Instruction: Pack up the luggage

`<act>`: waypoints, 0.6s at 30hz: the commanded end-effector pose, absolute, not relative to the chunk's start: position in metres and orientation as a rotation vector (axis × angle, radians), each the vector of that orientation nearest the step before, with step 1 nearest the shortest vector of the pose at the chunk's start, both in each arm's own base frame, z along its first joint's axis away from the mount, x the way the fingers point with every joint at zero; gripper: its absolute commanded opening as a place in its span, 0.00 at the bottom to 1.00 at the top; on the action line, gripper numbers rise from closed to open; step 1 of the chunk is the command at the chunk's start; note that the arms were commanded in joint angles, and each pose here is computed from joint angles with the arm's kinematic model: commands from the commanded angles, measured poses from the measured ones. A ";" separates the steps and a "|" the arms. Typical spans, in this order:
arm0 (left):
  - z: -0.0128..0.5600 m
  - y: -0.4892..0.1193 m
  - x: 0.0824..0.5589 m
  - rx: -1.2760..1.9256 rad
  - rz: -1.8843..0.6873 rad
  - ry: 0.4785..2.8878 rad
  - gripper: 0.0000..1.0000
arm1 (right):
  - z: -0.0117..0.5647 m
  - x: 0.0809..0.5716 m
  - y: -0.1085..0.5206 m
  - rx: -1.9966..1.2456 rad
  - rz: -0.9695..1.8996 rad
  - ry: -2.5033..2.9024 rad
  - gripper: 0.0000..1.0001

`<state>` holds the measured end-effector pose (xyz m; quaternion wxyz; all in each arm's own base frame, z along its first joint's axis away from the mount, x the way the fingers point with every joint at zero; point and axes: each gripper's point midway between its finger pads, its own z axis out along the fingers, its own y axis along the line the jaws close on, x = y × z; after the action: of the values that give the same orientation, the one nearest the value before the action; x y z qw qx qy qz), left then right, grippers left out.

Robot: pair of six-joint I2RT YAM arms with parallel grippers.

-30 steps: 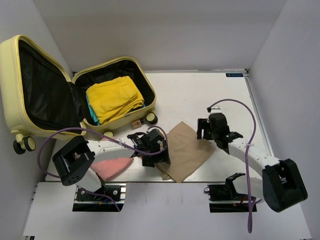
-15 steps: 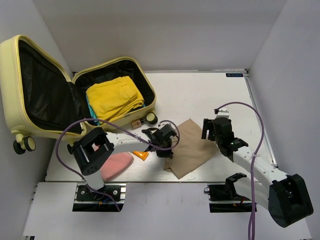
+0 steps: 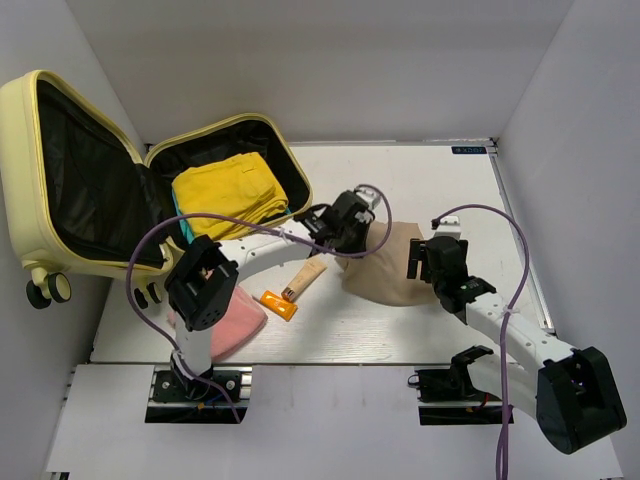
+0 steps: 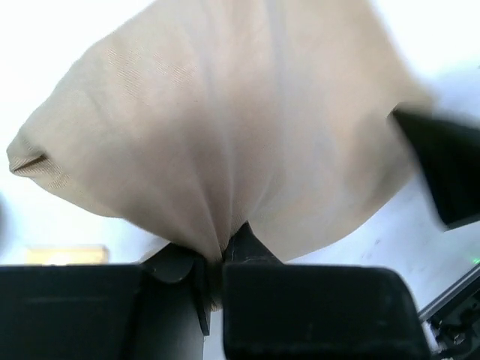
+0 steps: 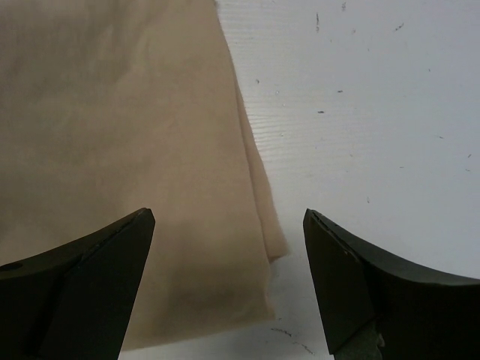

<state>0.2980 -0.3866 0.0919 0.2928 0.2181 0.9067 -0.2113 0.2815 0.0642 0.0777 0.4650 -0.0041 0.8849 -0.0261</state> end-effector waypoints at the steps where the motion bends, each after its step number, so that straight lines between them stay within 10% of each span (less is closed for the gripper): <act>1: 0.138 -0.385 0.334 0.668 -0.543 2.280 0.00 | 0.094 0.291 0.057 0.021 -0.119 2.136 0.86; 18: 0.219 -0.282 0.399 0.626 -0.463 2.403 0.00 | 0.099 0.288 0.050 0.010 -0.164 2.133 0.90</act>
<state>0.4105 -0.3116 0.1924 0.3297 0.2343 0.8984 -0.1711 0.2777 0.0524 0.0753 0.4543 -0.0076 0.8888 -0.0597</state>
